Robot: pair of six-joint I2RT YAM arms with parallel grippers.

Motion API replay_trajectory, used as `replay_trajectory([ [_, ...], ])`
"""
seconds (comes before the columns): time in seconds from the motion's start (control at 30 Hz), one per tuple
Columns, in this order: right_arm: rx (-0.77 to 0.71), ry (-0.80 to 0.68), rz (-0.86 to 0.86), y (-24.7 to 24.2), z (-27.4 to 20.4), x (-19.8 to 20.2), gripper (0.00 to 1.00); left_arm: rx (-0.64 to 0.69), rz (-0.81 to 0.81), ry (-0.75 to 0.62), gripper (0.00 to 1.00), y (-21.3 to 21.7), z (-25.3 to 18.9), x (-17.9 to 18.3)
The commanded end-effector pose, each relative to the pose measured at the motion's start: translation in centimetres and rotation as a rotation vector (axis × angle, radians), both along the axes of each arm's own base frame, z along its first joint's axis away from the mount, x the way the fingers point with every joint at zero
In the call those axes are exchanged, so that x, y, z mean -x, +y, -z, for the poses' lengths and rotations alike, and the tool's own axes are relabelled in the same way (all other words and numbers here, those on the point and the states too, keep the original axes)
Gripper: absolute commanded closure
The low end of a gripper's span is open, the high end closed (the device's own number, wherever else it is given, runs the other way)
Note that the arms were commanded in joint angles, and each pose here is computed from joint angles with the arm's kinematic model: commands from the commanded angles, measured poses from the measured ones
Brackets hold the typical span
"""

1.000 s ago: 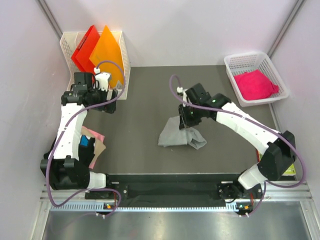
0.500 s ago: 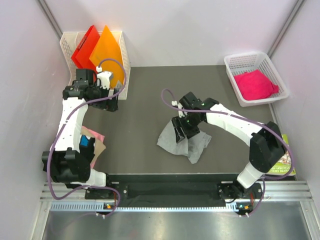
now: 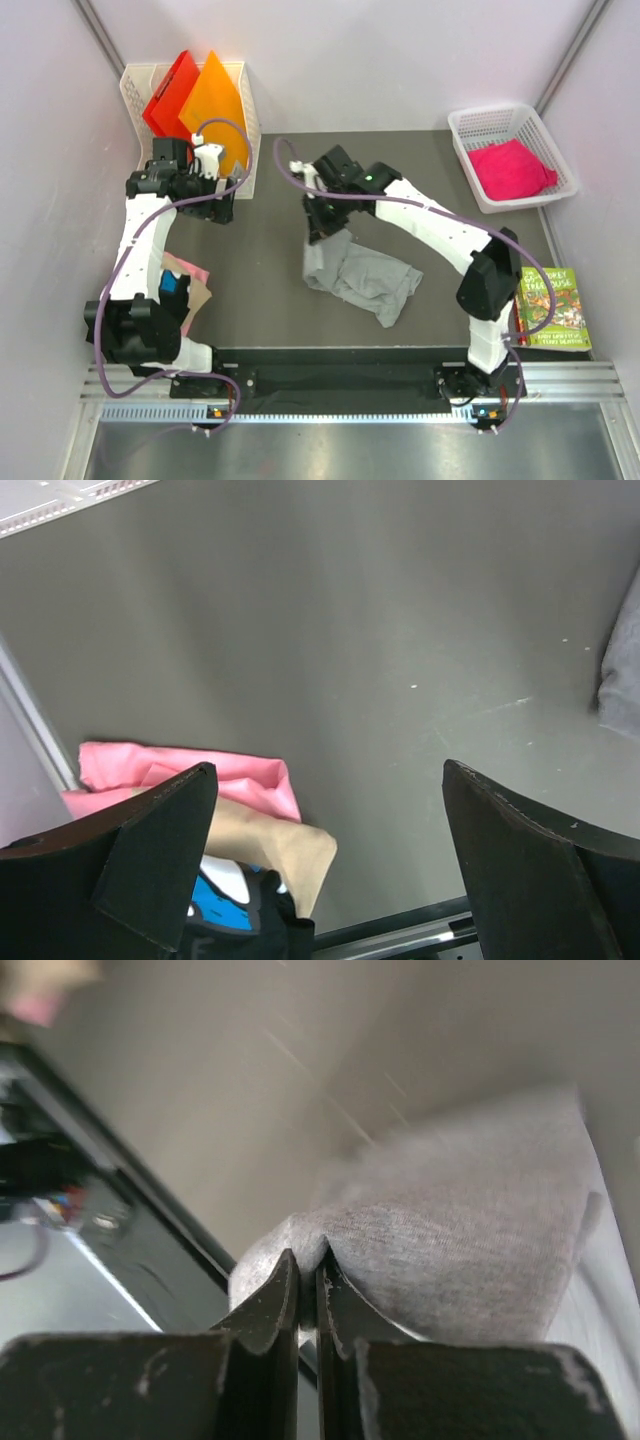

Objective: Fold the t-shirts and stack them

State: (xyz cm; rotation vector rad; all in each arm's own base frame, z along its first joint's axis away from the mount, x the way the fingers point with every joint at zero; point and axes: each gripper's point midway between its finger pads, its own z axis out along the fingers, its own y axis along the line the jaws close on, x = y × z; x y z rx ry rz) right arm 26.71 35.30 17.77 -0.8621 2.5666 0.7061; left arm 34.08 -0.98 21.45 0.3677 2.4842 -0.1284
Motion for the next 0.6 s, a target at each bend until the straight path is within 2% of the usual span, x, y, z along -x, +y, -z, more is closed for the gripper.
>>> replay_trajectory([
  [0.0,-0.159,-0.022,-0.224,6.7,-3.9,3.3,0.93,-0.051,-0.008,-0.059,0.01,1.0,-1.4,-1.0],
  [0.03,-0.162,-0.004,-0.242,7.3,-3.5,3.5,0.82,-0.057,-0.008,-0.060,0.01,1.1,-1.4,-1.1],
  [0.07,-0.154,0.032,-0.263,8.2,-2.2,3.8,0.56,-0.057,-0.006,-0.064,0.01,1.0,-1.6,-1.0],
  [0.13,-0.148,0.084,-0.297,8.9,-0.7,5.0,0.41,-0.064,0.001,-0.067,0.01,1.1,-1.8,-1.1],
  [0.17,-0.121,0.110,-0.302,8.7,0.9,5.3,0.29,-0.070,0.002,-0.075,0.01,1.1,-2.1,-1.2],
  [0.27,-0.053,0.098,-0.276,7.5,2.6,5.1,0.27,-0.076,0.008,-0.087,0.01,1.2,-2.9,-1.4],
  [0.33,0.015,0.040,-0.222,5.8,3.1,3.9,0.24,-0.074,0.017,-0.093,0.01,1.1,-3.3,-1.6],
  [0.43,0.051,0.005,-0.136,1.9,2.8,2.7,0.27,-0.052,0.044,-0.104,0.01,0.5,-4.2,-1.8],
  [0.57,0.064,0.004,0.055,-5.8,2.7,2.4,0.34,0.049,0.160,-0.102,0.01,-2.4,-5.7,-1.5],
])
